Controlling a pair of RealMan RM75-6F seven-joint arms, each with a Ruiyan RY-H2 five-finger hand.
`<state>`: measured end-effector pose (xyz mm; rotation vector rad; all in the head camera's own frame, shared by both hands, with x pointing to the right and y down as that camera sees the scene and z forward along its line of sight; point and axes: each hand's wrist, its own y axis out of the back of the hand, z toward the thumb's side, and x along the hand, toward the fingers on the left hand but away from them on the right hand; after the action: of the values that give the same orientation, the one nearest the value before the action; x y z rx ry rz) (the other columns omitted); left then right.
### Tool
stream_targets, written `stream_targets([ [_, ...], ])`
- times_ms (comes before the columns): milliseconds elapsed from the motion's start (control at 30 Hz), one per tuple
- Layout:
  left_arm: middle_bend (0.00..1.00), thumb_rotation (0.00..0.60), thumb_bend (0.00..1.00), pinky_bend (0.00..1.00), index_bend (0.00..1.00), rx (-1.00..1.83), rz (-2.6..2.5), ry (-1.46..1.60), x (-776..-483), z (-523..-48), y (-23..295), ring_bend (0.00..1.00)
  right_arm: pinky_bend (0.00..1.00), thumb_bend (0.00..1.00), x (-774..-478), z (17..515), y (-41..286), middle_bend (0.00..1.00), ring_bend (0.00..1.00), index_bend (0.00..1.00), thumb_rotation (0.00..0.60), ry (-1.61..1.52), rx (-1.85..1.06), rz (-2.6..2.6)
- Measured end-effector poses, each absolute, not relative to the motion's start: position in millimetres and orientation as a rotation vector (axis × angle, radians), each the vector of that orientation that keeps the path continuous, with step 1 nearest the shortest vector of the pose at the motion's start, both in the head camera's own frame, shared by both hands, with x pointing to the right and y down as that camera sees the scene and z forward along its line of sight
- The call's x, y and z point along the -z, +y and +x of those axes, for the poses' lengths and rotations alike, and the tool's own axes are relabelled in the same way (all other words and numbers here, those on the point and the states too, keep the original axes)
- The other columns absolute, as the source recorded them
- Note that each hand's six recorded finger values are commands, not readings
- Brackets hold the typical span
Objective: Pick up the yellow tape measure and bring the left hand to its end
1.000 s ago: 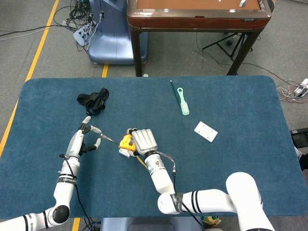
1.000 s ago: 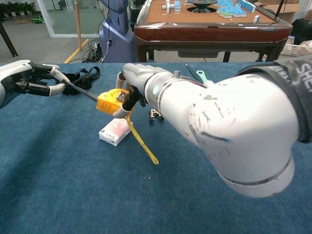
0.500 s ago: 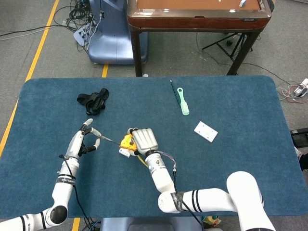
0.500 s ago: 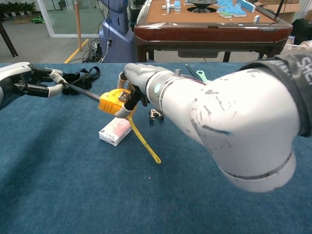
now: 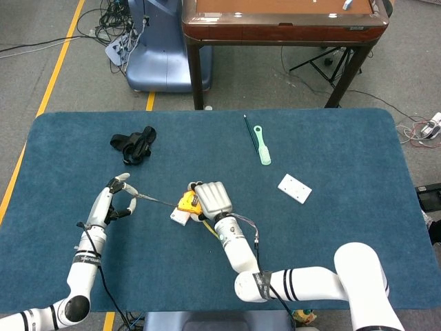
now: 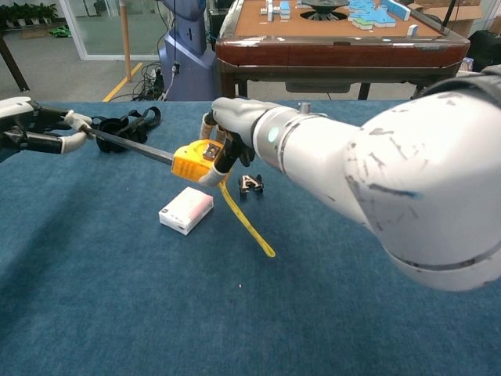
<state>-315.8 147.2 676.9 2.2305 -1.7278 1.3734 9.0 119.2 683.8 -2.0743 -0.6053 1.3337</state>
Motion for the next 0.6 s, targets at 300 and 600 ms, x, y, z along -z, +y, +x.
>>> stream_targets([
  [300,0.14,0.600,0.53,0.00,0.61,-1.436,2.220,-1.724,-673,-335,149,0.00,0.40,0.79,-682,43,117,0.70,0.68,0.70,0.600,-0.568,-1.341,-2.059],
  [600,0.14,0.600,0.53,0.00,0.60,-1.491,2.203,-1.708,-667,-351,155,0.00,0.40,0.79,-677,76,121,0.71,0.68,0.70,0.600,-0.532,-1.331,-2.040],
])
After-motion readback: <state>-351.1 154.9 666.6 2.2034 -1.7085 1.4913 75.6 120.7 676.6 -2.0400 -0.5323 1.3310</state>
